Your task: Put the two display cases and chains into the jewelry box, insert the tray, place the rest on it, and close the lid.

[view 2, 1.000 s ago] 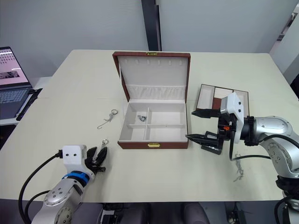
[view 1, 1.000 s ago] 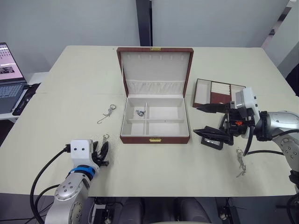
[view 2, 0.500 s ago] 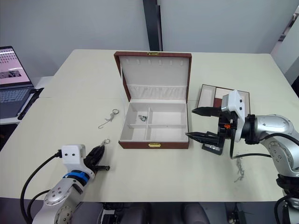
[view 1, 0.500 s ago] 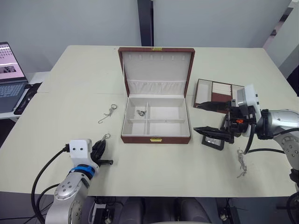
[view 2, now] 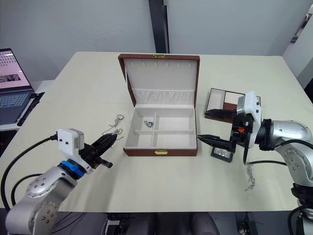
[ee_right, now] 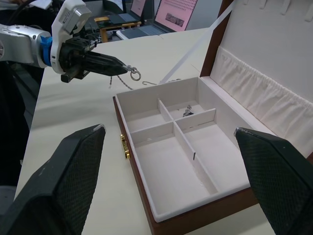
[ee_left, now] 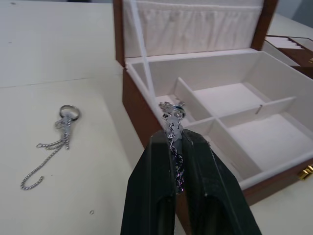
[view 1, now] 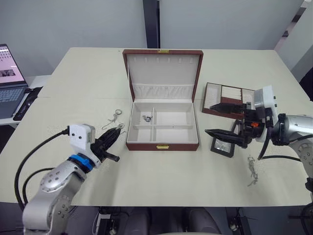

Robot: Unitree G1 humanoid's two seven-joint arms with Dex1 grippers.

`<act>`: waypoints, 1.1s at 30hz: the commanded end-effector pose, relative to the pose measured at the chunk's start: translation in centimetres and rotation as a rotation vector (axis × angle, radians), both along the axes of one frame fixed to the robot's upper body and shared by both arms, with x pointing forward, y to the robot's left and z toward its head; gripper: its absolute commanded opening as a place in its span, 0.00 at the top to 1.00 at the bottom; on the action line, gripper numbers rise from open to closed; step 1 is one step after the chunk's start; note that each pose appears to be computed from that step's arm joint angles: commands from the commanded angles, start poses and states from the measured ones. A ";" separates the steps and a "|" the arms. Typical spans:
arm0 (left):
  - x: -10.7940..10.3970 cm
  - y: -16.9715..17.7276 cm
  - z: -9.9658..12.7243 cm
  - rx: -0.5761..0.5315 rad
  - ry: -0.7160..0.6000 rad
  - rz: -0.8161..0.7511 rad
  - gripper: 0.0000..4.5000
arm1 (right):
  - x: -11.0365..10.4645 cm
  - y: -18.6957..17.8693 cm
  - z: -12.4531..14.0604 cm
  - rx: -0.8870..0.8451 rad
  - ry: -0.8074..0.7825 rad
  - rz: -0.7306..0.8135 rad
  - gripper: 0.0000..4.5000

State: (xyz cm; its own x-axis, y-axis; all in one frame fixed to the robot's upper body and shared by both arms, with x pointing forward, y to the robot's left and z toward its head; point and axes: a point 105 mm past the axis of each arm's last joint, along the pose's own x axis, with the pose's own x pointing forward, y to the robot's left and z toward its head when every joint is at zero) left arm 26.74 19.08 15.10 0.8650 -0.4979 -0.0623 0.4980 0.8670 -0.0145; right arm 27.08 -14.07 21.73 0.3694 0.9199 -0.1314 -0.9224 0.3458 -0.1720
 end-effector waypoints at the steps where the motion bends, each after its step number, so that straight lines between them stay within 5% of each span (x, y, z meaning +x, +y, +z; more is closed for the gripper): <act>1: 0.0 -0.4 1.5 0.027 -0.031 -0.095 1.00 | -0.4 -0.4 1.2 0.020 -0.071 -0.027 0.00; 18: 3.7 -3.4 3.5 0.111 -0.033 -0.435 1.00 | -2.0 -2.0 0.8 0.026 -0.096 -0.175 0.00; 33: 3.6 -3.5 1.8 0.128 0.040 -0.441 1.00 | -2.6 -2.5 0.4 0.028 -0.088 -0.221 0.00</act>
State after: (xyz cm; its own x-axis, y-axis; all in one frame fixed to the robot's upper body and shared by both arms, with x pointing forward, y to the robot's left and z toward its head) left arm 30.58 15.72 16.04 0.5674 -0.8006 -0.1925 0.8173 0.5760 0.0132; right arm 24.94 -16.53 20.92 0.5717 0.8149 -0.0956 -0.8140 0.5488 -0.1903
